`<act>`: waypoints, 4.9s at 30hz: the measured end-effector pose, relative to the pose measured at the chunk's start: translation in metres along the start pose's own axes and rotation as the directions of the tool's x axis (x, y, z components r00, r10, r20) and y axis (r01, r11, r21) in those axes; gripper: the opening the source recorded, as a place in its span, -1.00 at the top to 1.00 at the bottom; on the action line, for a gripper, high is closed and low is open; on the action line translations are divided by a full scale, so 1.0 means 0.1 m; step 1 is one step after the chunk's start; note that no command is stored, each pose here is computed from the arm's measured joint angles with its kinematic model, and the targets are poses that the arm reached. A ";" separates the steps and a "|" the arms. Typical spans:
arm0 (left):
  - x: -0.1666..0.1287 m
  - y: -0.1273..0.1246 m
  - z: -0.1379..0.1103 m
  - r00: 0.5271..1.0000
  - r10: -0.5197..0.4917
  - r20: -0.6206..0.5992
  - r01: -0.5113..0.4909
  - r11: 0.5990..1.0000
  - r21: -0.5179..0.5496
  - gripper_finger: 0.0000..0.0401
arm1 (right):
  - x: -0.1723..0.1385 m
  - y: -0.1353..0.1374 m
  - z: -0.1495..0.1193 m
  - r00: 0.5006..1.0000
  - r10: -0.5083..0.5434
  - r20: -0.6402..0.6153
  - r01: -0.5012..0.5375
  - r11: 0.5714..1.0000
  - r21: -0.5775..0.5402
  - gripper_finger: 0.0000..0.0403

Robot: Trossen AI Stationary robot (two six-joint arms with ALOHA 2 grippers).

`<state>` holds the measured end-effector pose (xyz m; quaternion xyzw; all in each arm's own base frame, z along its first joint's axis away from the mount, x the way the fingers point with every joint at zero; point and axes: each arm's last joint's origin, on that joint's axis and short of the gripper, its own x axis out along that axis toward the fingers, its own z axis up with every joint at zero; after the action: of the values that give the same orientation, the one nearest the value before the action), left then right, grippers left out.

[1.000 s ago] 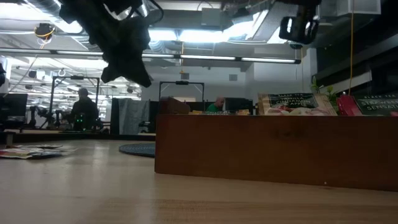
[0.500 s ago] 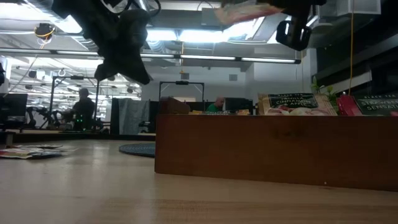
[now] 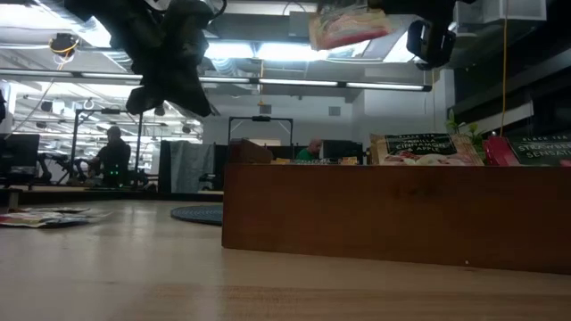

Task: Pick & Place Tea
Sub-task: Put the yellow tea bag into the left section of the wooden organizer

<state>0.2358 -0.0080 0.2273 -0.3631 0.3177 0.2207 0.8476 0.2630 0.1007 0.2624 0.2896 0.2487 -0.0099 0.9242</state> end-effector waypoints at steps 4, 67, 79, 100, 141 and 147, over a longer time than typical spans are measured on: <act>-0.01 -0.03 -0.03 1.000 -0.007 -0.005 0.007 1.000 -0.029 0.98 | 0.00 0.00 0.00 0.999 -0.036 0.034 0.036 0.999 0.007 1.00; -0.06 -0.16 -0.18 0.997 -0.007 0.071 0.005 1.000 0.030 0.98 | 0.73 -0.06 -0.57 0.985 -0.170 0.003 0.169 0.983 0.078 0.67; -0.08 -0.12 -0.36 0.974 -0.038 -0.222 0.058 0.995 0.086 0.98 | 0.72 -0.01 -0.39 0.999 -0.046 -0.006 0.047 0.992 0.117 0.65; -0.32 -0.14 -1.08 0.888 0.188 -0.419 0.051 0.866 0.497 0.98 | 0.89 0.11 0.29 0.992 0.002 0.128 -0.021 0.989 0.148 0.65; 0.40 0.14 -1.53 0.973 0.144 -0.183 -0.036 0.871 0.491 0.98 | 1.96 -0.98 0.33 0.981 0.035 -0.192 0.083 0.814 0.574 0.64; 0.45 0.13 -1.46 0.978 0.113 -0.175 -0.017 0.879 0.476 0.98 | 2.05 -1.07 0.23 0.976 0.016 -0.219 0.112 0.823 0.558 0.63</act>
<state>0.2048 -0.1034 0.1118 -0.1552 0.4563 0.1281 0.8668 0.4355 0.0251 0.1270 0.5438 0.3395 -0.0755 0.7638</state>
